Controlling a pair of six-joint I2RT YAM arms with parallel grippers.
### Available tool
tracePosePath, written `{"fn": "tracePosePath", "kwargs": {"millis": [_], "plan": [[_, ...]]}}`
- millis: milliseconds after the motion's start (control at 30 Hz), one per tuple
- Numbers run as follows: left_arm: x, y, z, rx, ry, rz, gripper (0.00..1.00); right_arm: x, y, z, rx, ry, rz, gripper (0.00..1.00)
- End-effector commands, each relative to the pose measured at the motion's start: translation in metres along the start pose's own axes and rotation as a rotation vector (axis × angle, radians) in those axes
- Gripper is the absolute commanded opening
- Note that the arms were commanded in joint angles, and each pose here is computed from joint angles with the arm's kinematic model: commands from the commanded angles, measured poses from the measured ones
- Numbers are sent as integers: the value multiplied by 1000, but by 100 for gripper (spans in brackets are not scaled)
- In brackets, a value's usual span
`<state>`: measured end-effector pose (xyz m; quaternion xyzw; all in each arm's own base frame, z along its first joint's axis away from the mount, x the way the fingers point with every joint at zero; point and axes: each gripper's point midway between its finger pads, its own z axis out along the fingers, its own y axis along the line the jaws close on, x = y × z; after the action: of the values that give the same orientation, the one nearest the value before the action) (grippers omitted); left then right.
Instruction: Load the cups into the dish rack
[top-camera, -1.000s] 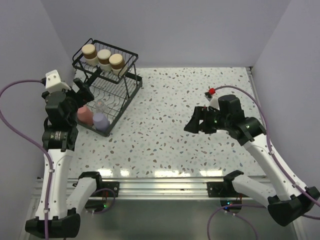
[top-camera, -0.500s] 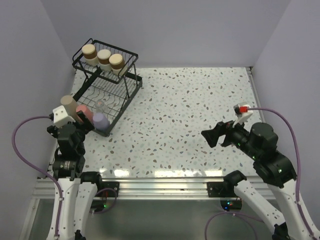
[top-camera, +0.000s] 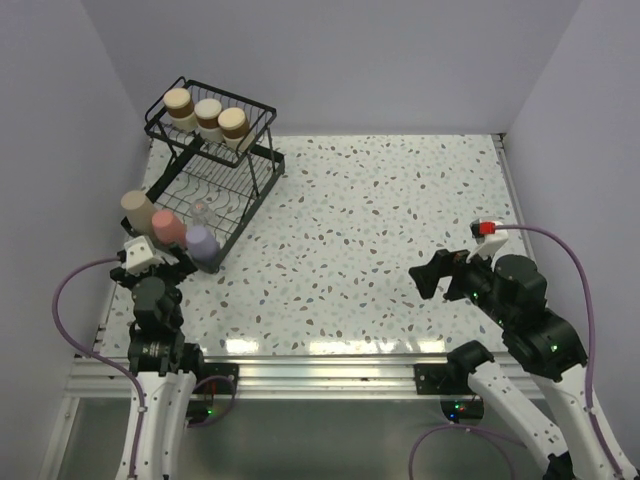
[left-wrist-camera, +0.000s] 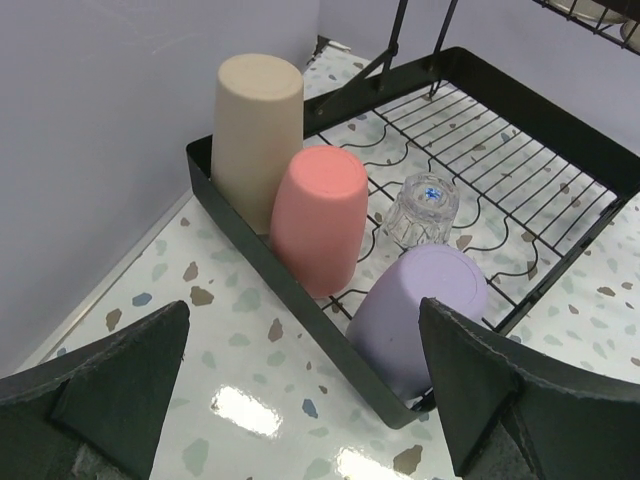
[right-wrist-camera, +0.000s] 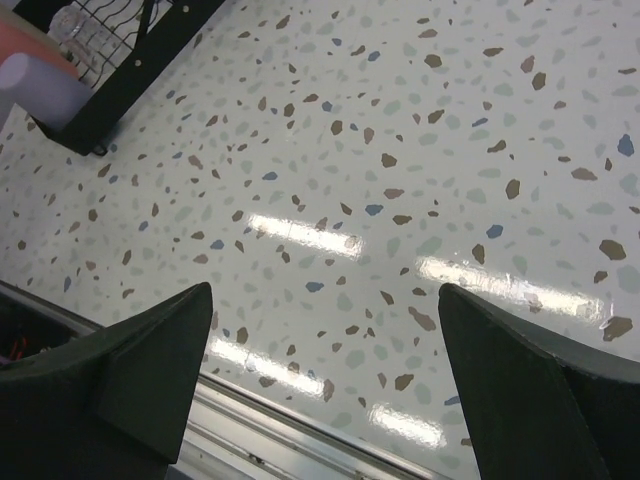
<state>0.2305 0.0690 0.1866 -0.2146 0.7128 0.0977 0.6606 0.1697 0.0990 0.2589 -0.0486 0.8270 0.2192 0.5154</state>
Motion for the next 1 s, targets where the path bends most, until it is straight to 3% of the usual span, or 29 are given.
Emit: {"fn": "tracePosePath", "kwargs": {"millis": [0,967], "plan": [[-37,-7,0,43,-182,-15,100,-15,-2,-5,43,-29,47,98],[-26,-9,6,52,-150,41,100,-1,14,0,-42,13,136,98]]}}
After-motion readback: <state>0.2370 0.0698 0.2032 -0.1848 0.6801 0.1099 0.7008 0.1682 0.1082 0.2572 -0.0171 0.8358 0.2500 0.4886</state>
